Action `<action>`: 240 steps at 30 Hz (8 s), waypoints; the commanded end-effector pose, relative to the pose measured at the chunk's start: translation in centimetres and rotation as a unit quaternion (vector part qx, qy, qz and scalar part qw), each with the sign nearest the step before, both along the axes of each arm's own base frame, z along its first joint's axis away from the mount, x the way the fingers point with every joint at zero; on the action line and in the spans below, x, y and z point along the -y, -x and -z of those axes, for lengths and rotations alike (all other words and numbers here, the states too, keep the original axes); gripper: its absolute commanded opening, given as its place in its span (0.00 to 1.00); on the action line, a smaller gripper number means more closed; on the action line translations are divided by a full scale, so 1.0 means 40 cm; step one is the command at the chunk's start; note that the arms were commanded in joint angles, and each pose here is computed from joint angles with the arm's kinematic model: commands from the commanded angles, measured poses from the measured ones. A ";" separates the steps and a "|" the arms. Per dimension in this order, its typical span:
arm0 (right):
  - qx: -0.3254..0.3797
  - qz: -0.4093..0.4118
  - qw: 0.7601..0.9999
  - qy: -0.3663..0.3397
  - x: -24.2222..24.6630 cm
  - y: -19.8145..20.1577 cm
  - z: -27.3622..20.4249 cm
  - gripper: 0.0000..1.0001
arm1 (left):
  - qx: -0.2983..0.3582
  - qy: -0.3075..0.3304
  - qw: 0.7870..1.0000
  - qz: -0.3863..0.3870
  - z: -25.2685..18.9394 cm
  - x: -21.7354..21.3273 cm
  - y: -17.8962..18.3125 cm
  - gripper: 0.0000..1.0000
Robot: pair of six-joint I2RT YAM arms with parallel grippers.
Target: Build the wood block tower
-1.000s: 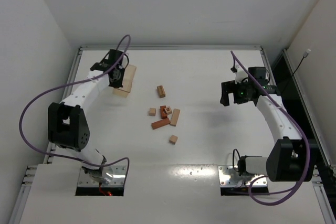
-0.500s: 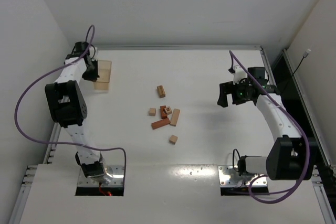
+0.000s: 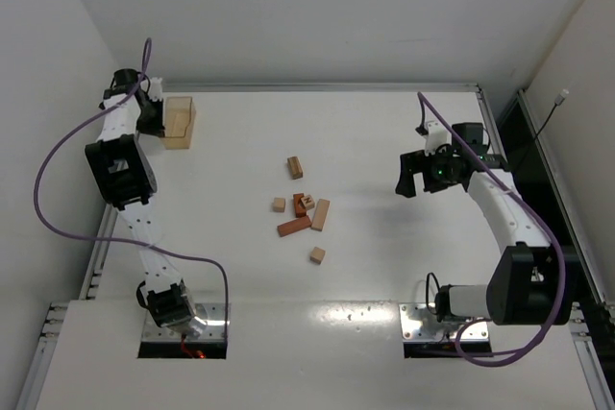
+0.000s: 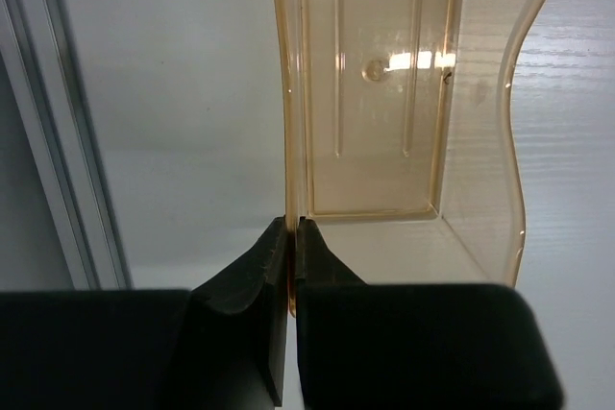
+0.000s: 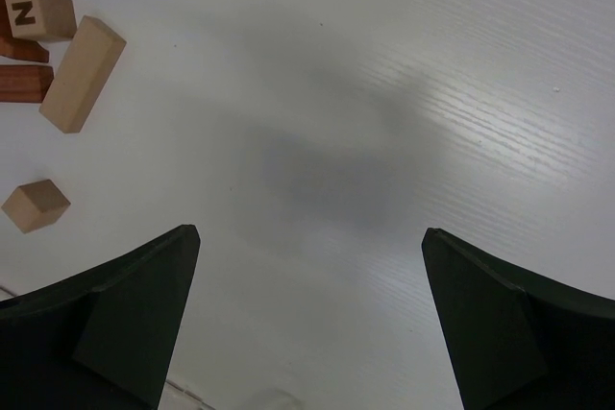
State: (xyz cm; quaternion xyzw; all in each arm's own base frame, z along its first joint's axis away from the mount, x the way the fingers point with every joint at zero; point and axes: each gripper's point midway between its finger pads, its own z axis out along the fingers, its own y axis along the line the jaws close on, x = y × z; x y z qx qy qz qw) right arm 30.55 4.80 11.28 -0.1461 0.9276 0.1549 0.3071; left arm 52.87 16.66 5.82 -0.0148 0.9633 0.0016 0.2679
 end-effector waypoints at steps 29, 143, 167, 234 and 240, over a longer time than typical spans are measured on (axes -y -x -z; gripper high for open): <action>0.048 -0.068 0.996 -0.016 -0.071 0.001 -0.049 0.99 | 0.233 -0.003 0.968 0.092 -0.658 0.222 0.100 0.80; -0.250 0.056 0.949 -0.181 -0.493 -0.228 0.324 0.55 | 0.149 0.061 0.982 0.094 -0.335 0.507 0.376 0.87; 0.126 -0.526 0.841 0.019 -0.635 0.084 0.028 0.54 | 0.169 0.051 0.980 0.089 -0.345 0.510 0.411 0.87; -0.056 -0.212 0.957 -0.189 -0.573 -0.144 0.042 0.00 | 0.152 0.038 0.987 0.046 -0.290 0.463 0.424 0.99; -0.144 -0.077 0.953 -0.254 -0.484 -0.191 0.144 0.00 | 0.155 0.045 0.986 0.046 -0.294 0.469 0.406 0.99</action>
